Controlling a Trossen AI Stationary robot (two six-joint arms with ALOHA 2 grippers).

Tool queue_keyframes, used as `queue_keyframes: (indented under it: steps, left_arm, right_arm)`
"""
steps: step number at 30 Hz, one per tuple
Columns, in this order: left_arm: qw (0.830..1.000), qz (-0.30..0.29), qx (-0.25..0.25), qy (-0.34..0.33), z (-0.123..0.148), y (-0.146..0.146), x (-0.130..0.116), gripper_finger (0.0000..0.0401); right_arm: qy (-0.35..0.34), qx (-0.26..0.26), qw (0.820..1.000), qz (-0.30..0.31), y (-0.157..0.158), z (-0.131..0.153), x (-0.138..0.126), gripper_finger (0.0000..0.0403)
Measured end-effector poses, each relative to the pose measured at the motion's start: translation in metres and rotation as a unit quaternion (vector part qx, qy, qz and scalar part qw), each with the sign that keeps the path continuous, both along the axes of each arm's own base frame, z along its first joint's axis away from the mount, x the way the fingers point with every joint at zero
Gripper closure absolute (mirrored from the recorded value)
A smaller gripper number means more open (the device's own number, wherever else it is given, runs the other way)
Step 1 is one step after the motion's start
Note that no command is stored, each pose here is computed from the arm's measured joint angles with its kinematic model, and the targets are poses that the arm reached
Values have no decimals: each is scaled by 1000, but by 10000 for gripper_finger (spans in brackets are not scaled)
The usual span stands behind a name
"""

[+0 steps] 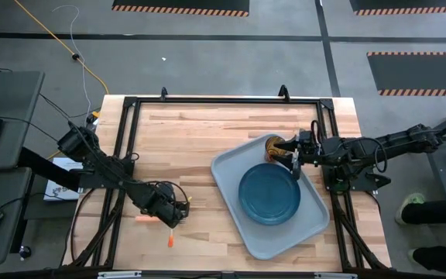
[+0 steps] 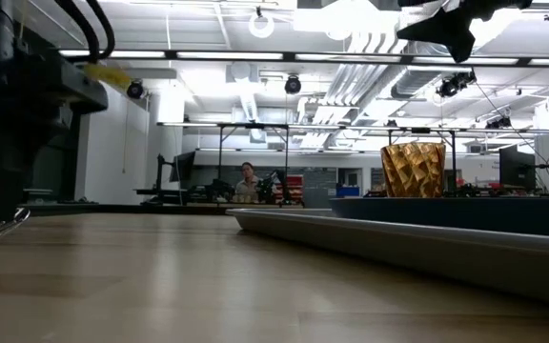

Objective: Pick and place plate/cup/fork/spoon on tray
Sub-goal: Put the orange spoon on the gray serving tray to the left of the blue plate

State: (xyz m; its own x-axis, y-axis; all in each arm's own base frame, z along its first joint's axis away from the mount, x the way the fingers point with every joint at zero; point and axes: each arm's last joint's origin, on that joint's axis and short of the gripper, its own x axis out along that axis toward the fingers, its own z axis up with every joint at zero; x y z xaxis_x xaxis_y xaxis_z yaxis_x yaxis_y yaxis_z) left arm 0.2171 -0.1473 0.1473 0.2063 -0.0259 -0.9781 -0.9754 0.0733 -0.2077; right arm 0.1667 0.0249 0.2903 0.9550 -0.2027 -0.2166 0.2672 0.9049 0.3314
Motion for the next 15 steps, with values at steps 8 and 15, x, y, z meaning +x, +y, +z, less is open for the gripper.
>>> queue_keyframes:
  steps: [8,15]
  left_arm:
    - [1000,-1,-2,5,-7,-3,3,201]
    - [1000,-3,-2,21,-14,-4,4,201]
  right_arm:
    - [4,-1,1000,-1,0,-1,0,176]
    - [8,-3,1000,-1,0,-1,0,176]
